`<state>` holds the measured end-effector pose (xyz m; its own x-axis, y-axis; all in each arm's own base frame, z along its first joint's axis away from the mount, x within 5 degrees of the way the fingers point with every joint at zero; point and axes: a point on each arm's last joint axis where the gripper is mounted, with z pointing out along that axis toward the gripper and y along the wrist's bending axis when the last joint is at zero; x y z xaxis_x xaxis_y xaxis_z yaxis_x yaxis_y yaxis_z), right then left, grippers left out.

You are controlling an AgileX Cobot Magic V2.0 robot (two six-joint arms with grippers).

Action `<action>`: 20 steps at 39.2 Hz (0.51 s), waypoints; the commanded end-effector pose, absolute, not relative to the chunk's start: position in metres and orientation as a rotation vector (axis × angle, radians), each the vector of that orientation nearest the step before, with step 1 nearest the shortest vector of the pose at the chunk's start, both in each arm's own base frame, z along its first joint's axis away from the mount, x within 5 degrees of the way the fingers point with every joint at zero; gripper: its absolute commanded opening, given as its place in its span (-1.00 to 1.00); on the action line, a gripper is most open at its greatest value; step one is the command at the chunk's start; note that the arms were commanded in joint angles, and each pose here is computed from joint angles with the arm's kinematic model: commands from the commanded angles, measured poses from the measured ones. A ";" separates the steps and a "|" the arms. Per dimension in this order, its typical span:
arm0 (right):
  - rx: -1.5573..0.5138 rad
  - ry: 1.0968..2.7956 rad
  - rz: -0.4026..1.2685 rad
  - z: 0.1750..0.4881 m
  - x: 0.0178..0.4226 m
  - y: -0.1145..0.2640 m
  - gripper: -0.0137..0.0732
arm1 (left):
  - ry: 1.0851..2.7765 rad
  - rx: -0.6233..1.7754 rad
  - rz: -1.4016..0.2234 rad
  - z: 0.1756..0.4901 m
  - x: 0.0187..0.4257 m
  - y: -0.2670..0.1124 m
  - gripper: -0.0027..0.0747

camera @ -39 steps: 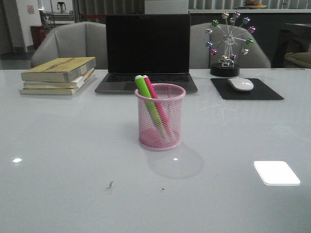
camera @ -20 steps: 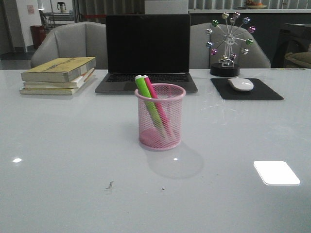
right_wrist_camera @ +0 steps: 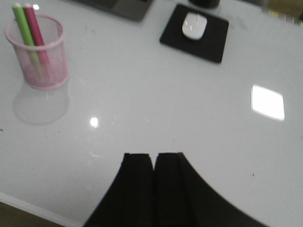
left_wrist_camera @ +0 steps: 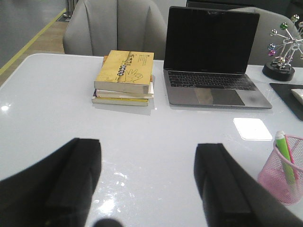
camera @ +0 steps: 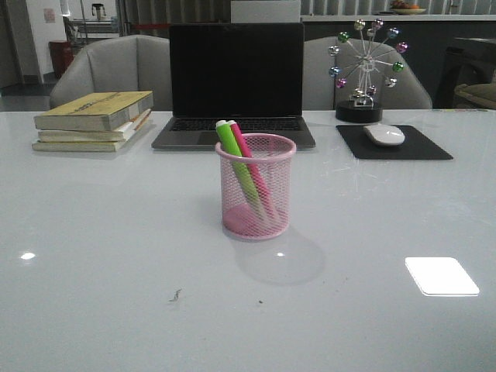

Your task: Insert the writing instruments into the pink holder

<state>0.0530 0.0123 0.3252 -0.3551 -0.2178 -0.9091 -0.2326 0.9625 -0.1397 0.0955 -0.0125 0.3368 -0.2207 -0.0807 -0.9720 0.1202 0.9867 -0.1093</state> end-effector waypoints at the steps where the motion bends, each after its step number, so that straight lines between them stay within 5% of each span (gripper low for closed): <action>1: -0.348 1.758 0.008 0.344 0.036 0.011 -0.61 | 1.694 -0.004 -0.184 0.352 0.096 -0.011 0.33; 13: -0.353 1.660 0.017 0.347 0.019 0.009 -0.61 | 1.694 -0.004 -0.184 0.352 0.096 -0.011 0.33; 20: -0.190 1.606 0.049 0.337 0.033 0.005 -0.61 | 1.694 -0.004 -0.184 0.352 0.096 -0.011 0.33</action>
<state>0.0271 0.0074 0.3261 -0.1439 -0.1523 -0.9778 -0.2108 0.9701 -0.1201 0.0955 -0.0125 0.3368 -0.2207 -0.0807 -0.9720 0.1202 0.9867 -0.1093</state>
